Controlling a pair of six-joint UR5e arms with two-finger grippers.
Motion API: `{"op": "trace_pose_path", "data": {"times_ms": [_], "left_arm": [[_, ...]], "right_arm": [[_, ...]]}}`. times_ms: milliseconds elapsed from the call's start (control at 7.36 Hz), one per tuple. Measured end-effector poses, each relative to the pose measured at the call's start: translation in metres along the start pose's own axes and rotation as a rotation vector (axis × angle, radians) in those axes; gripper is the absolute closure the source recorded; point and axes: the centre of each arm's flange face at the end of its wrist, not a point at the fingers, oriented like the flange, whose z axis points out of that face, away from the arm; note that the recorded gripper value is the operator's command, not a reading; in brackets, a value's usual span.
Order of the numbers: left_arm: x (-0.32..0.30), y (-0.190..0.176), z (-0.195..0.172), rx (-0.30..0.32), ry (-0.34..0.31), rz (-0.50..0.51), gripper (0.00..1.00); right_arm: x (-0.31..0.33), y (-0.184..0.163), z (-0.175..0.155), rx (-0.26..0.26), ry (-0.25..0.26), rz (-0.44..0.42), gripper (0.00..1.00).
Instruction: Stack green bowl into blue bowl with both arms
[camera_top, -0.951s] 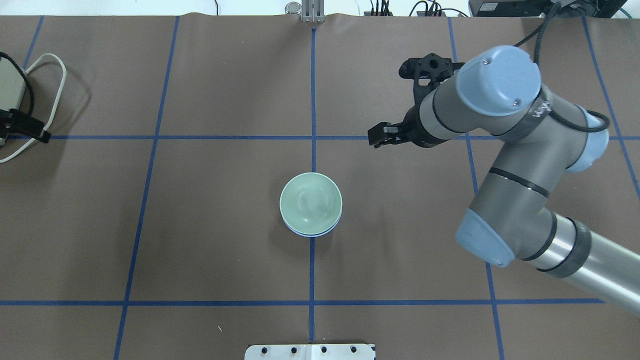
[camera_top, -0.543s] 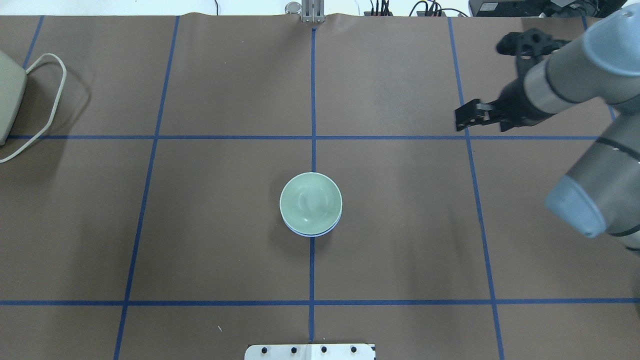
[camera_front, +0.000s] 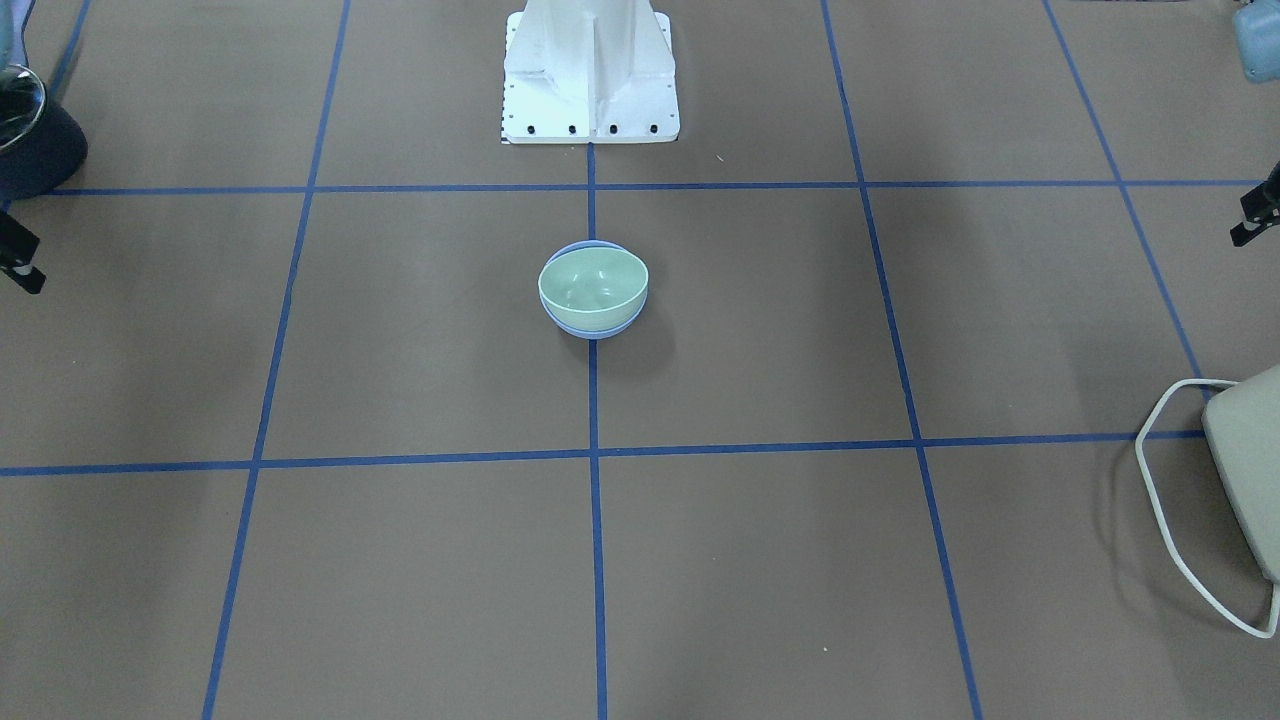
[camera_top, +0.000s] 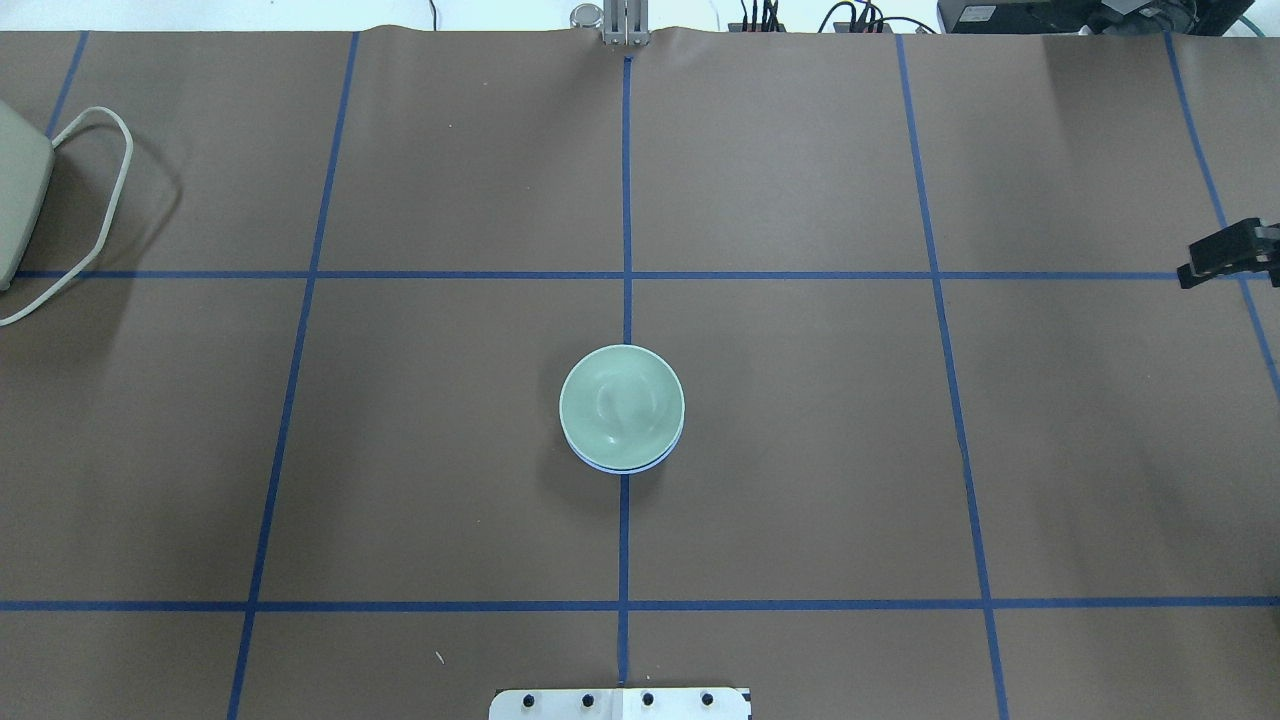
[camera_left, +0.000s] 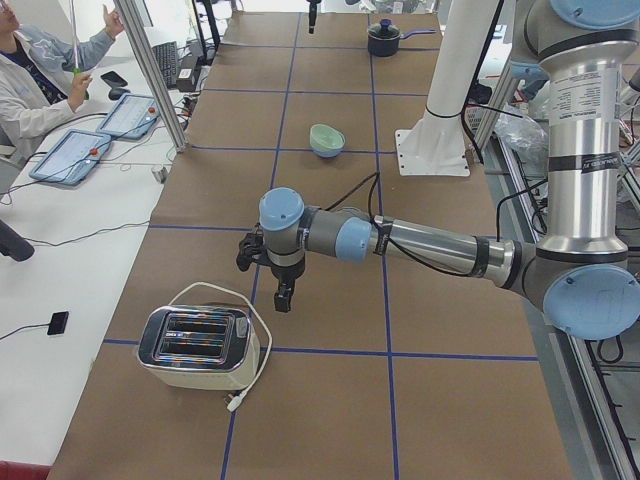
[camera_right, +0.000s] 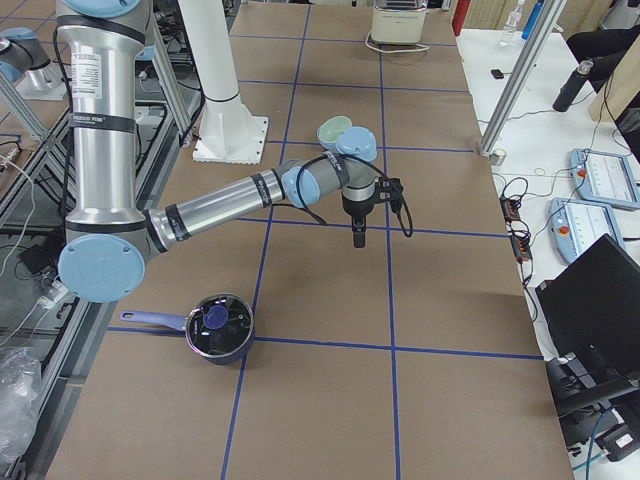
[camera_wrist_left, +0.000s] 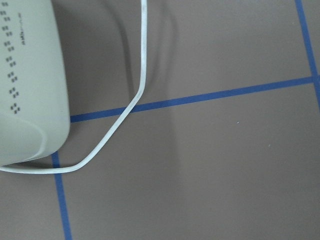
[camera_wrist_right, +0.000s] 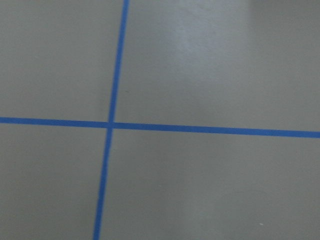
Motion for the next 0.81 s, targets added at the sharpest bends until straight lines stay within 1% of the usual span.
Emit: {"op": "trace_pose_path", "data": {"times_ms": [136, 272, 407, 543, 815], "left_arm": [[-0.010, 0.004, 0.003, -0.017, -0.004, -0.014, 0.02], [-0.019, 0.006, 0.010, -0.031, -0.005, -0.020, 0.02], [-0.030, 0.009, 0.016, -0.042, -0.004, -0.020, 0.02], [-0.040, 0.011, 0.020, -0.051, -0.003, -0.021, 0.02], [-0.055, 0.022, 0.031, -0.073, -0.001, -0.045, 0.02]], "right_arm": [[0.054, 0.003, 0.001, -0.022, -0.010, 0.054, 0.00], [0.109, 0.007, 0.008, -0.038, 0.006, 0.075, 0.00], [0.155, 0.011, 0.017, -0.053, 0.025, 0.056, 0.00], [0.182, 0.016, 0.022, -0.064, 0.034, 0.033, 0.00], [0.203, 0.024, 0.027, -0.076, 0.041, 0.028, 0.00]]}}
